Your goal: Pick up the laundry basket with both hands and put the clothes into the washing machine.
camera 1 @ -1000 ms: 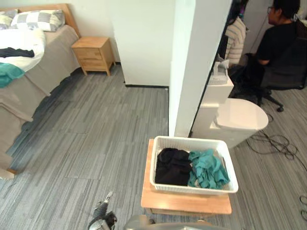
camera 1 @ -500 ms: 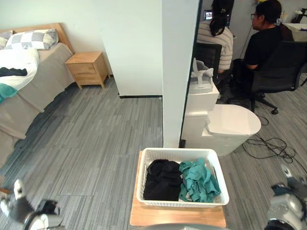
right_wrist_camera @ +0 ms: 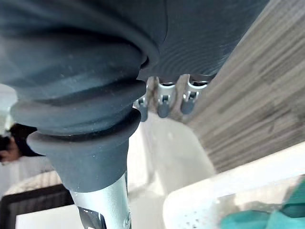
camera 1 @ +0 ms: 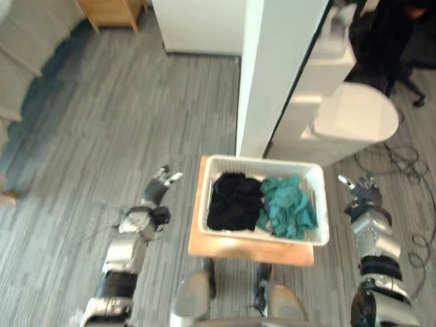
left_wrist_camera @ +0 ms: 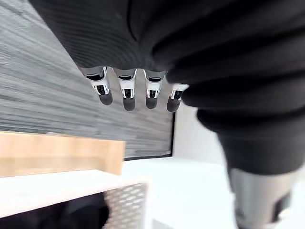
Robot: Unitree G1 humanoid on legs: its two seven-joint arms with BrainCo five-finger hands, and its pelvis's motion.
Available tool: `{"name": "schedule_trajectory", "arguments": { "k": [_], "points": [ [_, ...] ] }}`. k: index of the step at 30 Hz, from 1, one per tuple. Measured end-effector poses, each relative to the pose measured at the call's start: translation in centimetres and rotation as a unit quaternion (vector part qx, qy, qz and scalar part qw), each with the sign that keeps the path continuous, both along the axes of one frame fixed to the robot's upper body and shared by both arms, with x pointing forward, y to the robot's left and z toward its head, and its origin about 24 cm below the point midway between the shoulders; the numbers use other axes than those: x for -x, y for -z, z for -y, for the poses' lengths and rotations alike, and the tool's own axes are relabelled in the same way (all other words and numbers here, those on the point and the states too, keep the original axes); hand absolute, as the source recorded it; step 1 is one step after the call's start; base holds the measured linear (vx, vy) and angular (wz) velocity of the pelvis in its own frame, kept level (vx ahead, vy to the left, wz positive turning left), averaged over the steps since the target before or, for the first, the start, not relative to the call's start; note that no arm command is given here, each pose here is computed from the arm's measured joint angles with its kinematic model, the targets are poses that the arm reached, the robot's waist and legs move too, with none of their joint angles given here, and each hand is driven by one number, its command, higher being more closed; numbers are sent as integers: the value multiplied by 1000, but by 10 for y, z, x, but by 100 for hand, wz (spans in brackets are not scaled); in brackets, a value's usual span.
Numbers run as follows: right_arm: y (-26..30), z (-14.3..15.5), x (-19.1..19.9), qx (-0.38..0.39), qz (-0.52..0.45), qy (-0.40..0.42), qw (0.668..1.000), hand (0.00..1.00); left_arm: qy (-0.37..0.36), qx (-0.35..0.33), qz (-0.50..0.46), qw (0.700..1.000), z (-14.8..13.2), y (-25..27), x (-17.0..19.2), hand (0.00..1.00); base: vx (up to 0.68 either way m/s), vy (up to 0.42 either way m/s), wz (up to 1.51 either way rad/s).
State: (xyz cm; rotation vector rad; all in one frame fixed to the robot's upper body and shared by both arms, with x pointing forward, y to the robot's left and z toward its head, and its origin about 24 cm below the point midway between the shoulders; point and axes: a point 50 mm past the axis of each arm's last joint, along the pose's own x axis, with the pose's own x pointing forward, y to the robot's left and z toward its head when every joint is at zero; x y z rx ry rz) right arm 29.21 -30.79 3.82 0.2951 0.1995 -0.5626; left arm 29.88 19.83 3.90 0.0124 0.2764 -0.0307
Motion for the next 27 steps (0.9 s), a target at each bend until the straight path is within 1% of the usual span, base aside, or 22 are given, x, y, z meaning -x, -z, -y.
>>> {"name": "schedule_trajectory", "arguments": {
  "k": [2,4,8,12,16,21,27],
  "points": [
    [-2,0,4,4,5,-2,1000,0,14,-40,4,999,5,-12,-15,0,-99,-22,5],
    [-9,-1,10,8,27,-5,1000,0,19,-80,33,996,9,-37,-34,0,-78,-31,13],
    [-21,-5,11,-9,72,-4,997,0,36,-104,66,992,23,-66,-55,0,-39,-41,14],
    [-35,-11,1,-25,108,-21,994,0,50,-101,61,992,32,-72,-65,0,-19,-31,-2],
    [-44,-13,0,-31,133,-31,990,0,66,-107,67,990,38,-79,-70,0,-1,-3,-1],
    [-46,-19,-3,-52,152,-66,985,0,119,-153,74,978,50,-89,-73,0,27,13,6],
    [-53,-19,-6,-41,157,-106,981,0,131,-226,70,963,36,-96,-75,0,-13,-1,-1]
  ]
}}
